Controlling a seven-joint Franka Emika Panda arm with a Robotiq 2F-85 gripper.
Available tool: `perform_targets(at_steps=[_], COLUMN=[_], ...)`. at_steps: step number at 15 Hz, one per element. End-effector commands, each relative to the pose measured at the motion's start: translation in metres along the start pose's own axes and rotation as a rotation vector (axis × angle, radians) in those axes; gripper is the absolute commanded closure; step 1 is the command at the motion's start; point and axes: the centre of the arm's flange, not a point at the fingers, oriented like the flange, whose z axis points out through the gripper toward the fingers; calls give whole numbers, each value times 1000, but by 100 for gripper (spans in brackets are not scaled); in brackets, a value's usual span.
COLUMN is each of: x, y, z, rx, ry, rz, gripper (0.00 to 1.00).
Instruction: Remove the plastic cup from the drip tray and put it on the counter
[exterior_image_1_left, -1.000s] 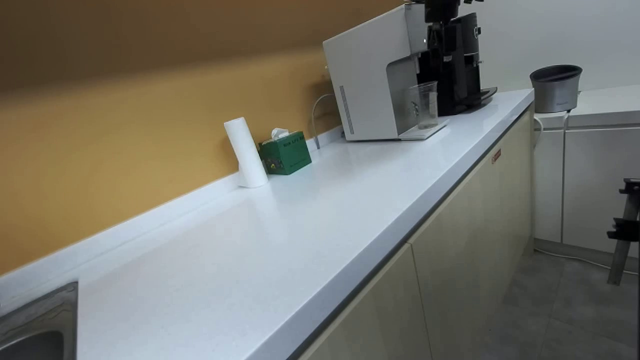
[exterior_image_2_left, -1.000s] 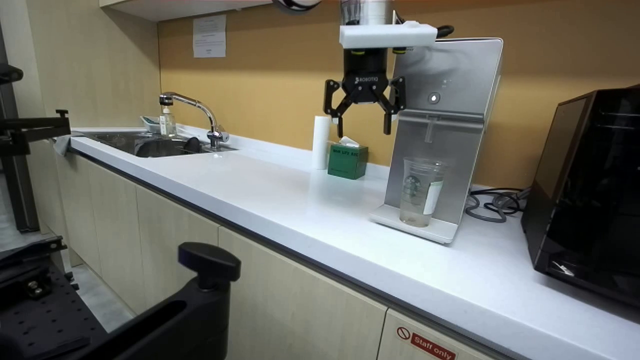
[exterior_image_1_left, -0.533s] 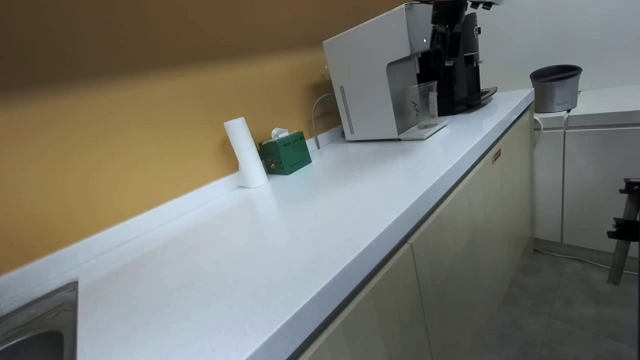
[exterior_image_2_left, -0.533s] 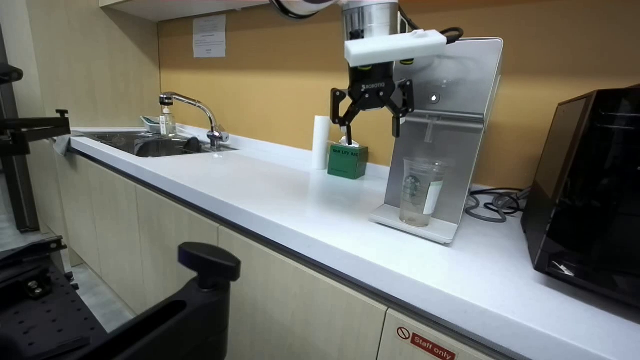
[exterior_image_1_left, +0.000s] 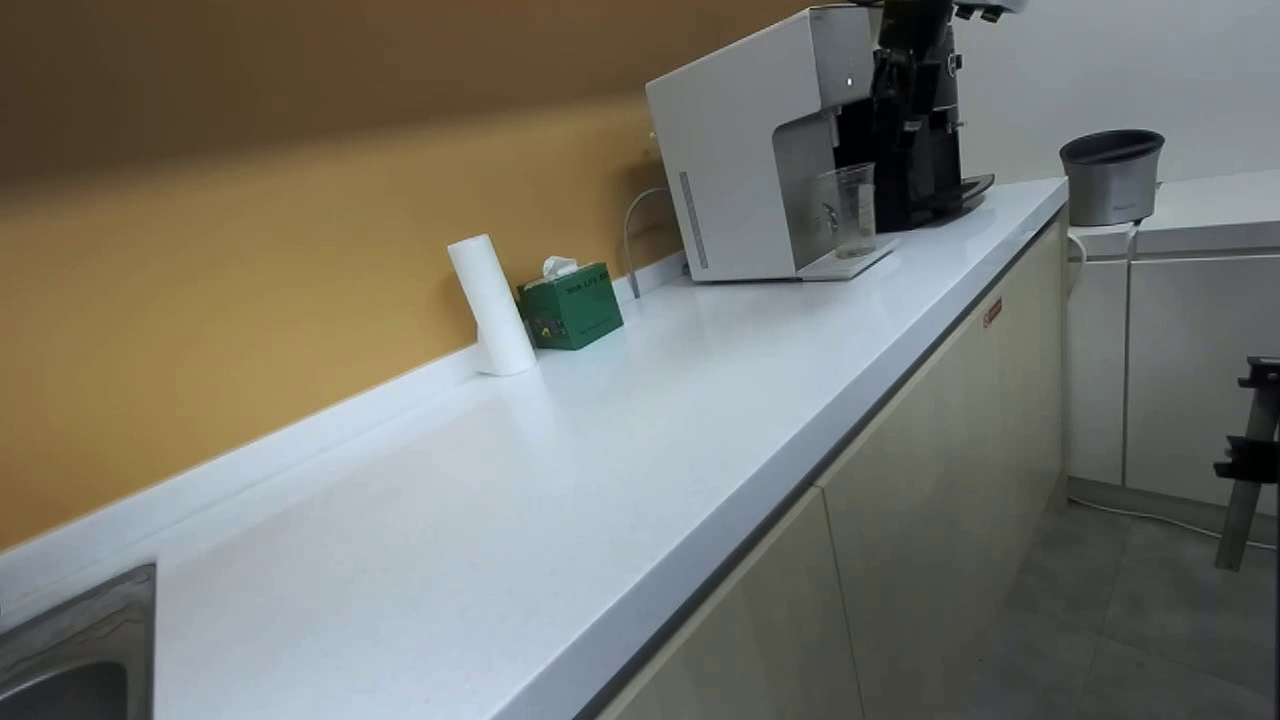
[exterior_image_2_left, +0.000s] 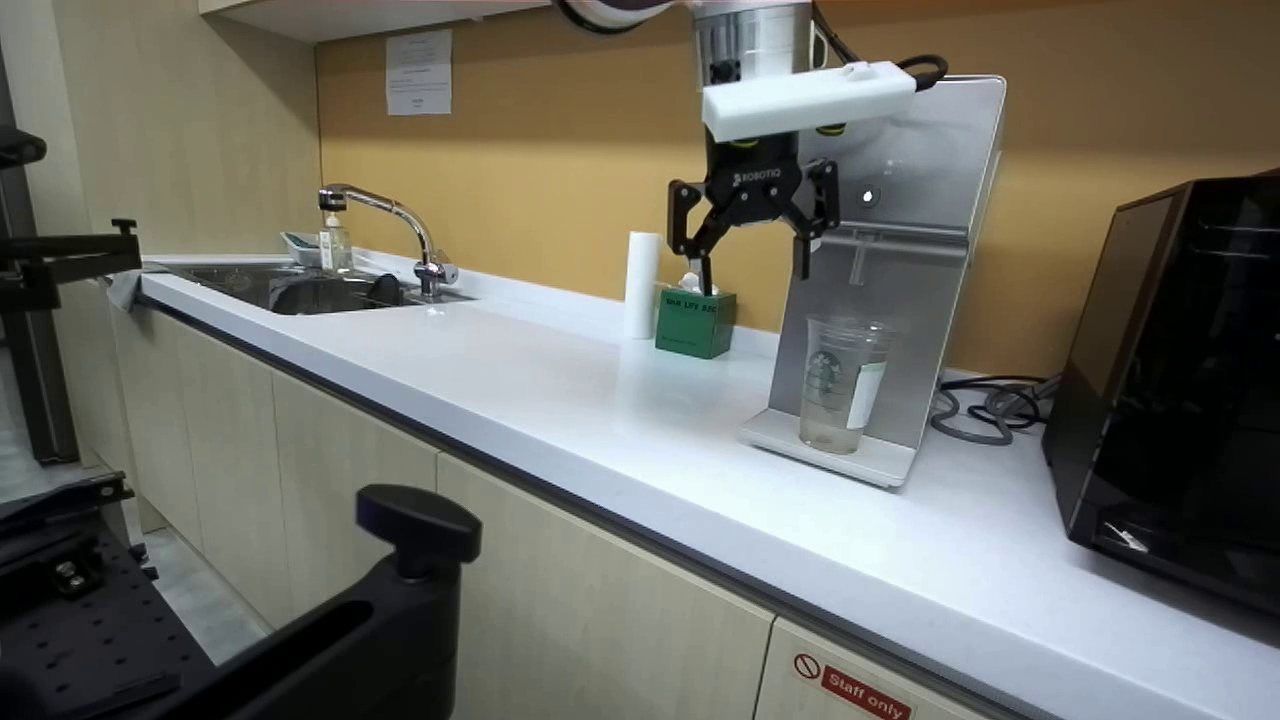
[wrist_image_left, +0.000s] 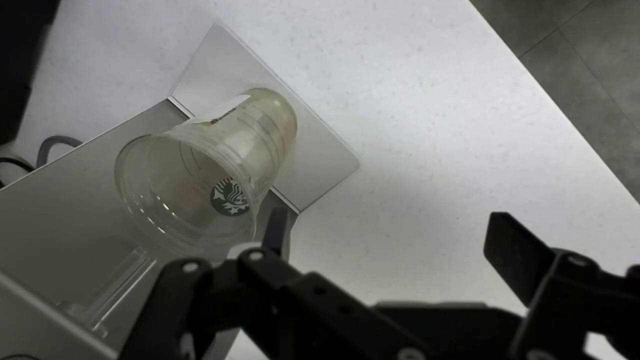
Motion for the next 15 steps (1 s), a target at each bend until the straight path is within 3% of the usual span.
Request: perform_targets(at_steps=[1, 7, 15], x=[1, -9, -14], y=[7, 13, 23], z=[9, 24, 41], rx=[11, 14, -90], ry=[20, 52, 12], rz=[-73, -204, -176], gripper=[0, 0, 0])
